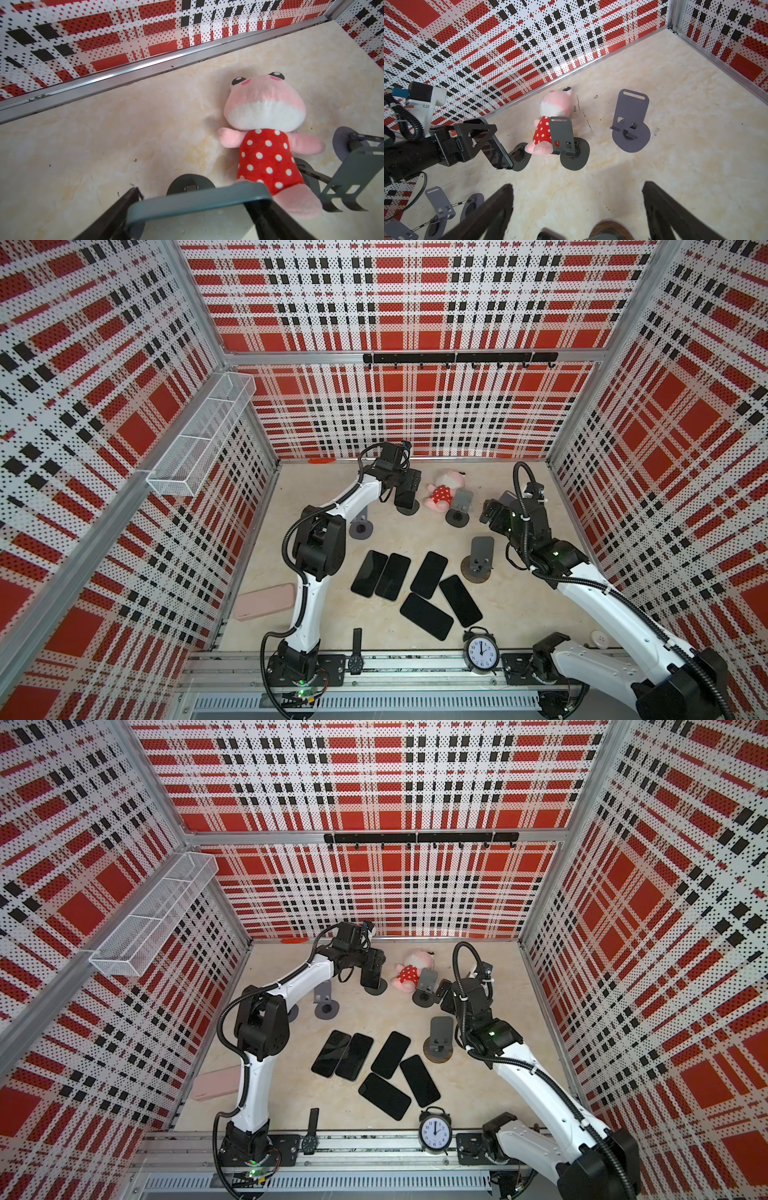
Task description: Remove the phone from the phone stand
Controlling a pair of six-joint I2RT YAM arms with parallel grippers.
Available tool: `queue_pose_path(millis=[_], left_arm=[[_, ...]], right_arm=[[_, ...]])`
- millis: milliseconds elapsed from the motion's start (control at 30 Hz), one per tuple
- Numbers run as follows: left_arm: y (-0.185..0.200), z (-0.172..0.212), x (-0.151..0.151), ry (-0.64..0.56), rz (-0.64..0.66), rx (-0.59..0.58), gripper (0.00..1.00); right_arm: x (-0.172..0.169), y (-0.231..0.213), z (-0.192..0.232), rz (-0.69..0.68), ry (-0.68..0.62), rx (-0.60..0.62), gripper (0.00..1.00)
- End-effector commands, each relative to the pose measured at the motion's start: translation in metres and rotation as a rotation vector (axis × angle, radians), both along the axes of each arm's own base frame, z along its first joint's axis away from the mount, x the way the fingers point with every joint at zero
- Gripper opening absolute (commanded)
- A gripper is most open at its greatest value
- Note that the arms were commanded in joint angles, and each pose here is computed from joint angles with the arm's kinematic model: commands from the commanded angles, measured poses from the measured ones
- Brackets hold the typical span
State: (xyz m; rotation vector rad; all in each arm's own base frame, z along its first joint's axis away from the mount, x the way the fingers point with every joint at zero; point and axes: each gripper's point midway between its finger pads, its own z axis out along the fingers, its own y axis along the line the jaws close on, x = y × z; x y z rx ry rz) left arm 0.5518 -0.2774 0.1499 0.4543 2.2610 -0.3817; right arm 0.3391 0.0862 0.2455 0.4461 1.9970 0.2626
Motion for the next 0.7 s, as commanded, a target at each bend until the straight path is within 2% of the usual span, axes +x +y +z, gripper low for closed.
queue_pose_path(millis=[0,400,667], left_arm=[[-0.006,0.025,-0.003,-0.028,-0.018,-0.026,0.83],[-0.012,0.059,-0.016,-0.066,-0.049,-0.067,0.75],[-0.017,0.074,-0.027,-0.084,-0.054,-0.027,0.72]], right_arm=[[0.001,-0.003,0.007,-0.012,-0.014,0.02,1.0],[0.001,0.003,-0.003,0.022,0.021,0.027,1.0],[0.005,0.013,-0.013,0.07,0.054,0.068,1.0]])
